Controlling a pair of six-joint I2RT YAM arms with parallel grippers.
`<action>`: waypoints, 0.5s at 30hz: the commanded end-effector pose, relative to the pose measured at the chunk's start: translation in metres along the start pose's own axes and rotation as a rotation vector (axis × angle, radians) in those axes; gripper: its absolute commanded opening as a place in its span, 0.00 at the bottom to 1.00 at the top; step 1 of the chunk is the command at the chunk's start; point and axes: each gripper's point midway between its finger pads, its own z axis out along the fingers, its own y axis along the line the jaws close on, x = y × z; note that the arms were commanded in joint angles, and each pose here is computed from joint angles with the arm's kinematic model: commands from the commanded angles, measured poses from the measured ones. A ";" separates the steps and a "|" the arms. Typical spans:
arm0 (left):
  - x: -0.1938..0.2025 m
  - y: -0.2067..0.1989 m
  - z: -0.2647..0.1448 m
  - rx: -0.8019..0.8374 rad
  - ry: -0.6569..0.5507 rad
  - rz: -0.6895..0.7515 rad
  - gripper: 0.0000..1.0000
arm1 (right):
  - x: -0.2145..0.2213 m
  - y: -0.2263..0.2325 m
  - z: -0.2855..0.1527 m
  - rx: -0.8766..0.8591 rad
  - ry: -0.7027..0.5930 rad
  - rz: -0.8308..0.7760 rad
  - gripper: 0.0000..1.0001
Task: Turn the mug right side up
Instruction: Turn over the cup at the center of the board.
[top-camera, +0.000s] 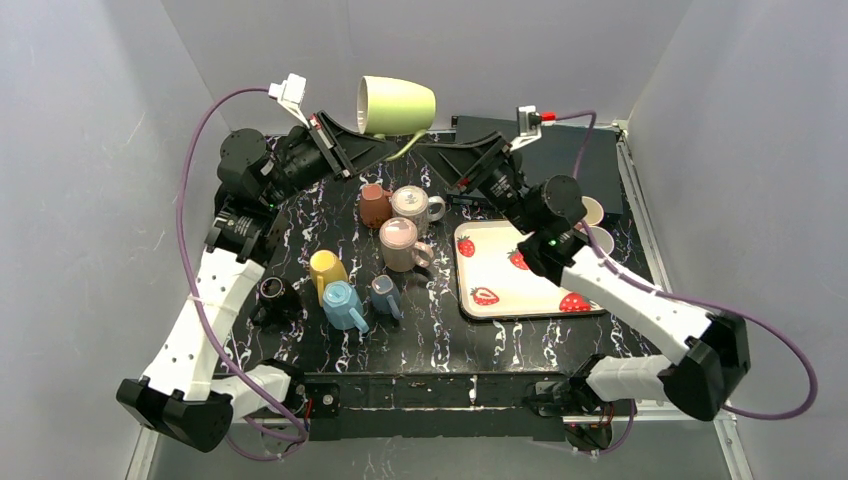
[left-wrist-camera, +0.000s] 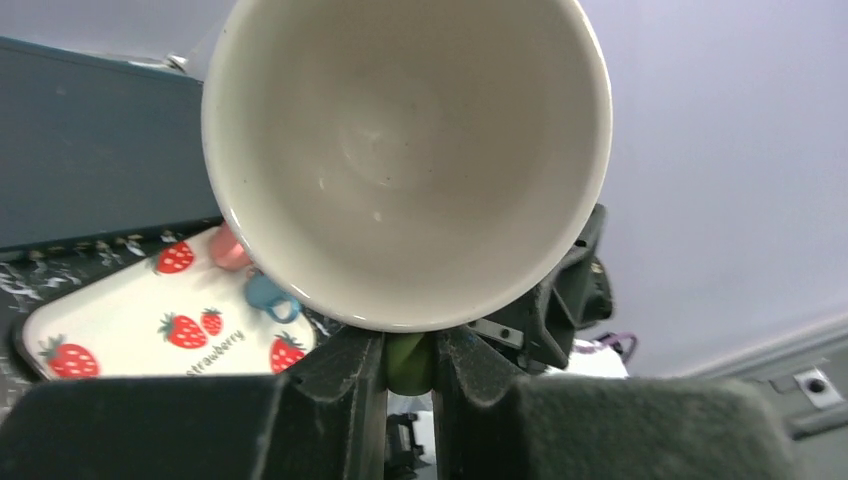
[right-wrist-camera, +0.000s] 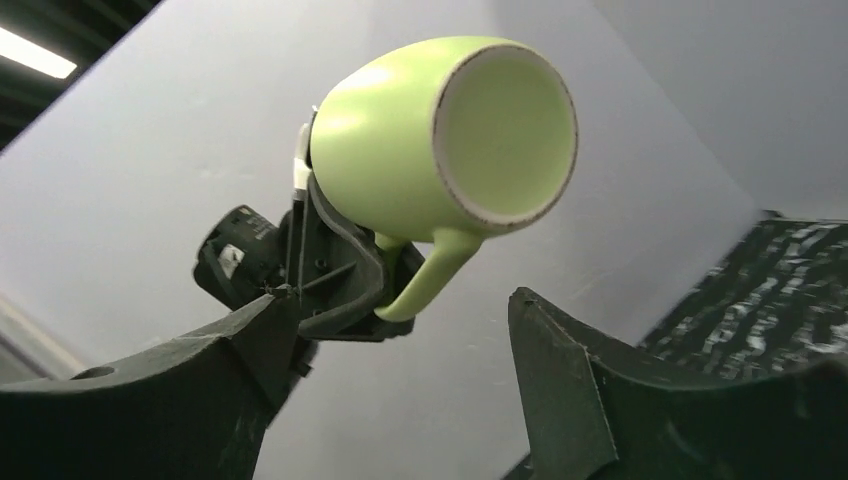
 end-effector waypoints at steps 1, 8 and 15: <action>-0.029 -0.012 0.000 -0.016 -0.100 0.196 0.00 | -0.009 -0.038 -0.031 0.226 0.000 -0.199 0.84; -0.005 0.040 0.012 -0.161 0.064 0.277 0.00 | -0.052 -0.088 -0.126 0.745 -0.016 -0.486 0.83; 0.074 0.089 0.055 -0.216 0.306 0.276 0.00 | -0.115 -0.040 -0.157 0.822 -0.180 -0.606 0.80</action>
